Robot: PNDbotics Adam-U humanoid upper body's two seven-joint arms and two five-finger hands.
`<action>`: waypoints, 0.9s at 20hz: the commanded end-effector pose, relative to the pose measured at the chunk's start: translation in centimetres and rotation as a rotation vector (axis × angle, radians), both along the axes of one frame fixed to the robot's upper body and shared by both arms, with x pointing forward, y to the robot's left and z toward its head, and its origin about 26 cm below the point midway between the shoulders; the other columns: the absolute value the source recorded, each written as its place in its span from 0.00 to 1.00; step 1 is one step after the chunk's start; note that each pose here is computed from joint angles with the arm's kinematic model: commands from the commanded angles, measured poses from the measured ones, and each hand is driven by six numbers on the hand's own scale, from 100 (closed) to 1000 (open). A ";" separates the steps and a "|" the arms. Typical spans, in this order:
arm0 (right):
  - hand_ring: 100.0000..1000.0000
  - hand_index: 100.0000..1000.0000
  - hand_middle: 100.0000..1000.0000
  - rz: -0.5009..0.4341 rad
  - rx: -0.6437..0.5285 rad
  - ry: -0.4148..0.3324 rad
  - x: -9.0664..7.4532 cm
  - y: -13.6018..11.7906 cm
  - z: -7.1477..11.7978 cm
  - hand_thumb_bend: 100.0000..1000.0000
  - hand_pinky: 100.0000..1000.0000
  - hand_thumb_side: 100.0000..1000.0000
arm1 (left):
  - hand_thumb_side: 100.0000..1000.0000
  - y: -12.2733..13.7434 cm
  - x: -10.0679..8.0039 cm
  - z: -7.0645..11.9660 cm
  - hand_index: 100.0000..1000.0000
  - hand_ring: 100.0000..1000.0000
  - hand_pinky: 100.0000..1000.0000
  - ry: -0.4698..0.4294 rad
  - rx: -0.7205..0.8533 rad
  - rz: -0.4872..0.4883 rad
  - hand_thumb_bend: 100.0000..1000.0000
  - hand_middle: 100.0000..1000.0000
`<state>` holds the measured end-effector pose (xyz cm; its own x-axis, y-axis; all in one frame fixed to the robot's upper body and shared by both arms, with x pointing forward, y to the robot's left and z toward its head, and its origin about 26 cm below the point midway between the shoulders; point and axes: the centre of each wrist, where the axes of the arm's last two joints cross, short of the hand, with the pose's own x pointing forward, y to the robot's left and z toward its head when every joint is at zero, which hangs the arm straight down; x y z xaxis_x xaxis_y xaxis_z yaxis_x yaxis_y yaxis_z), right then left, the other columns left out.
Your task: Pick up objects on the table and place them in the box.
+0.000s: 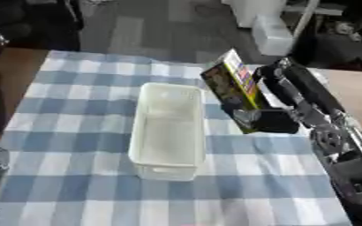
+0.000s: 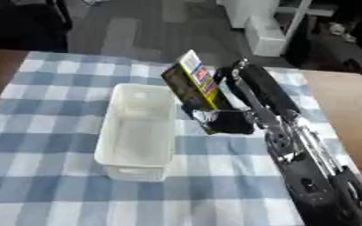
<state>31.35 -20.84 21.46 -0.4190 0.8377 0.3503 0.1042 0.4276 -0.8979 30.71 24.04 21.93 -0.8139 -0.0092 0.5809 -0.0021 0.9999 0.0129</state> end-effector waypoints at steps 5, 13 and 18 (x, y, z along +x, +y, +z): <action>0.00 0.33 0.00 0.094 -0.010 -0.039 -0.2 1.3 1.5 0.49 0.00 0.40 | 0.94 -0.1 -0.2 1.0 0.84 0.68 0.64 -0.036 0.021 -0.011 0.57 0.77; 0.00 0.33 0.00 0.157 -0.033 -0.041 1.0 2.9 1.2 0.49 0.00 0.39 | 0.94 -0.3 -0.2 1.1 0.84 0.68 0.64 -0.040 0.017 -0.020 0.57 0.77; 0.00 0.33 0.00 0.202 -0.053 -0.037 2.1 4.4 0.8 0.48 0.00 0.40 | 0.94 -0.5 -0.1 1.3 0.84 0.68 0.64 -0.044 0.013 -0.028 0.56 0.77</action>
<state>33.30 -16.64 21.82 -0.5772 0.7574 0.3054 0.0396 0.3995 -0.9159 30.80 23.70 22.33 -0.8204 0.0019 0.5718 0.0130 0.9998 0.0153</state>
